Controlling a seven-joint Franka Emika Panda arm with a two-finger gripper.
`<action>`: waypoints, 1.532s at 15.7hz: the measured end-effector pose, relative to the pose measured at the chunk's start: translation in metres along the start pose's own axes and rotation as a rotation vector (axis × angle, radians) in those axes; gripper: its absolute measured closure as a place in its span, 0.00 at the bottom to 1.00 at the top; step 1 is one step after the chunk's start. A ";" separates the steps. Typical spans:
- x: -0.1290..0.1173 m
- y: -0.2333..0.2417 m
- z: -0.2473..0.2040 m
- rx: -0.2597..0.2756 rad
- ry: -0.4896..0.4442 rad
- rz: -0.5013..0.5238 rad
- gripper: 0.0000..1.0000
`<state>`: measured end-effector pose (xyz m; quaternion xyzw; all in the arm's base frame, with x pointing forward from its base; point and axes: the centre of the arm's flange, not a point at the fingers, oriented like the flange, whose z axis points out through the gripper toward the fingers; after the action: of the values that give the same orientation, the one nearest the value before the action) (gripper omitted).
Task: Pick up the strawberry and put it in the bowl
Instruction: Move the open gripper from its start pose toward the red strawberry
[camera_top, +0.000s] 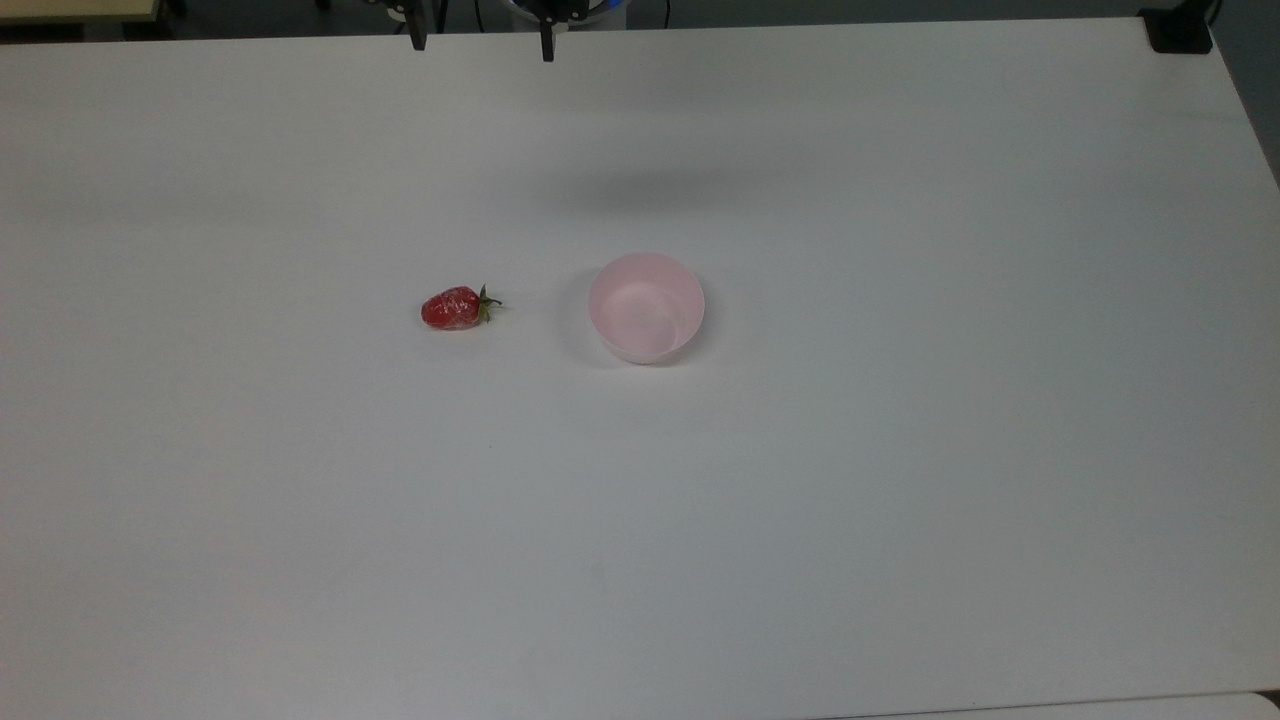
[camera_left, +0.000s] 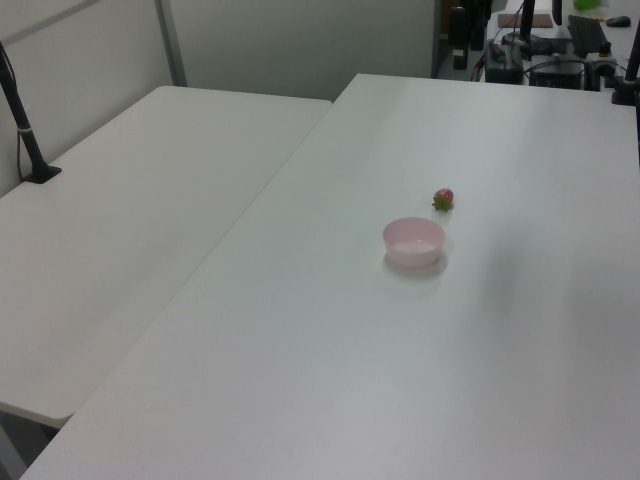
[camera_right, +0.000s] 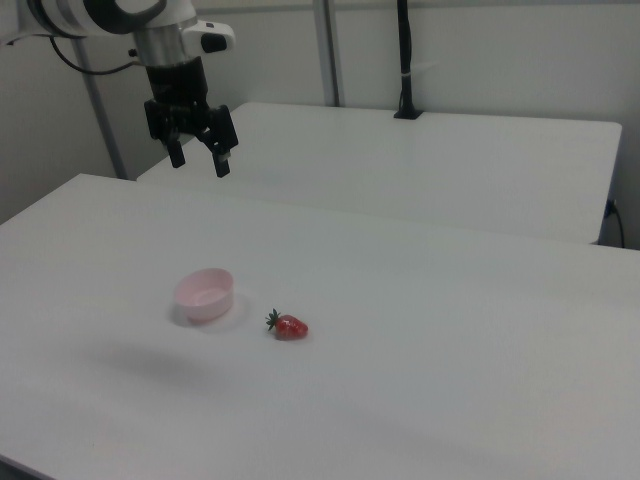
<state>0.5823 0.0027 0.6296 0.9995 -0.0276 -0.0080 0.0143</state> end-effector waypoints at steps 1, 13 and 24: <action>0.006 -0.001 0.008 -0.001 -0.002 0.000 0.00; 0.005 0.001 0.006 0.000 0.002 0.002 0.00; 0.016 0.053 0.017 0.000 0.017 0.062 0.00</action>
<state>0.5946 -0.0516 0.6141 0.9982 -0.0583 0.0009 0.0150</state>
